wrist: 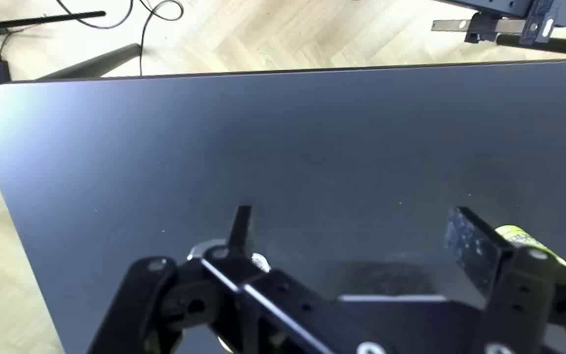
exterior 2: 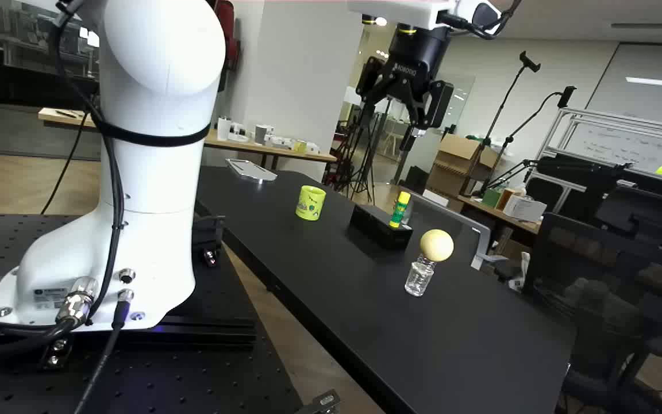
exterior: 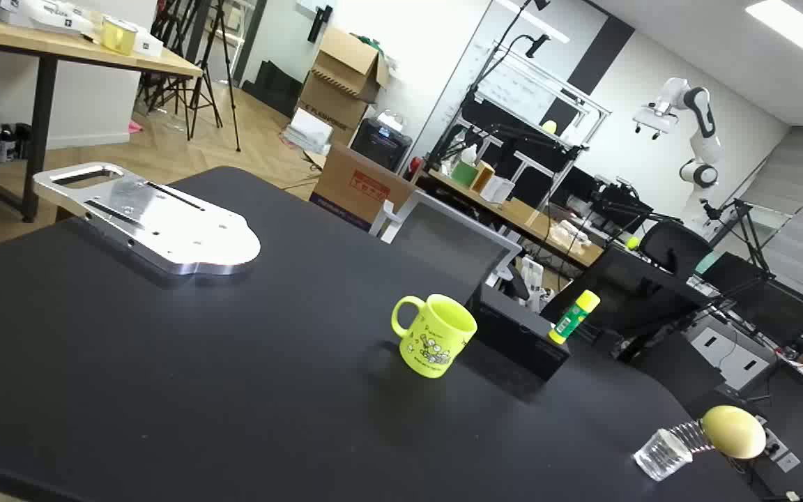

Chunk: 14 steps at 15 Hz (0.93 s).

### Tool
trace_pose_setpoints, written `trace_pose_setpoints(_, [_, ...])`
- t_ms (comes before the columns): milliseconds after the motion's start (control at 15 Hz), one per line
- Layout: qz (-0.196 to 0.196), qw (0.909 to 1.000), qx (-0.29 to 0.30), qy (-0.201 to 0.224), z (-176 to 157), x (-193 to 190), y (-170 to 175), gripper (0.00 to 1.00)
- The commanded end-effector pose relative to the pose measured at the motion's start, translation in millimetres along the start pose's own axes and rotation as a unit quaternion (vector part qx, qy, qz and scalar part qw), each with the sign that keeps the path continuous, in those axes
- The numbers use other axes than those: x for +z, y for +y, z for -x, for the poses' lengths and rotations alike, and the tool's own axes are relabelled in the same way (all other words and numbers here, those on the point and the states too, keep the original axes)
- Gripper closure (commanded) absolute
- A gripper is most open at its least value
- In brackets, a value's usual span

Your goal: Put the glue stick in the yellow mug

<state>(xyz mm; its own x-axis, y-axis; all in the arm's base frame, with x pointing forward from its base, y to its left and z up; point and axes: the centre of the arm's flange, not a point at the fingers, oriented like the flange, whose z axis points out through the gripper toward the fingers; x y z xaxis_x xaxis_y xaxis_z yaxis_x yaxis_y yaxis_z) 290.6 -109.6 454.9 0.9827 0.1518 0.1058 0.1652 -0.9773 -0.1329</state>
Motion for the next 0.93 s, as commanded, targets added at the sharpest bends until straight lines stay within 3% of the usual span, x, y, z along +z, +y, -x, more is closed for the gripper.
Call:
trace_pose_setpoints(0, [0.0, 1.0, 0.0, 0.0, -0.1, 0.2, 0.0, 0.0])
trace_pose_setpoints(667, [0.0, 1.0, 0.0, 0.0, 0.0, 0.1, 0.0, 0.0])
trace_pose_setpoints(867, [0.009, 0.9995, -0.029, -0.005, -19.3, 8.6, 1.7, 0.0])
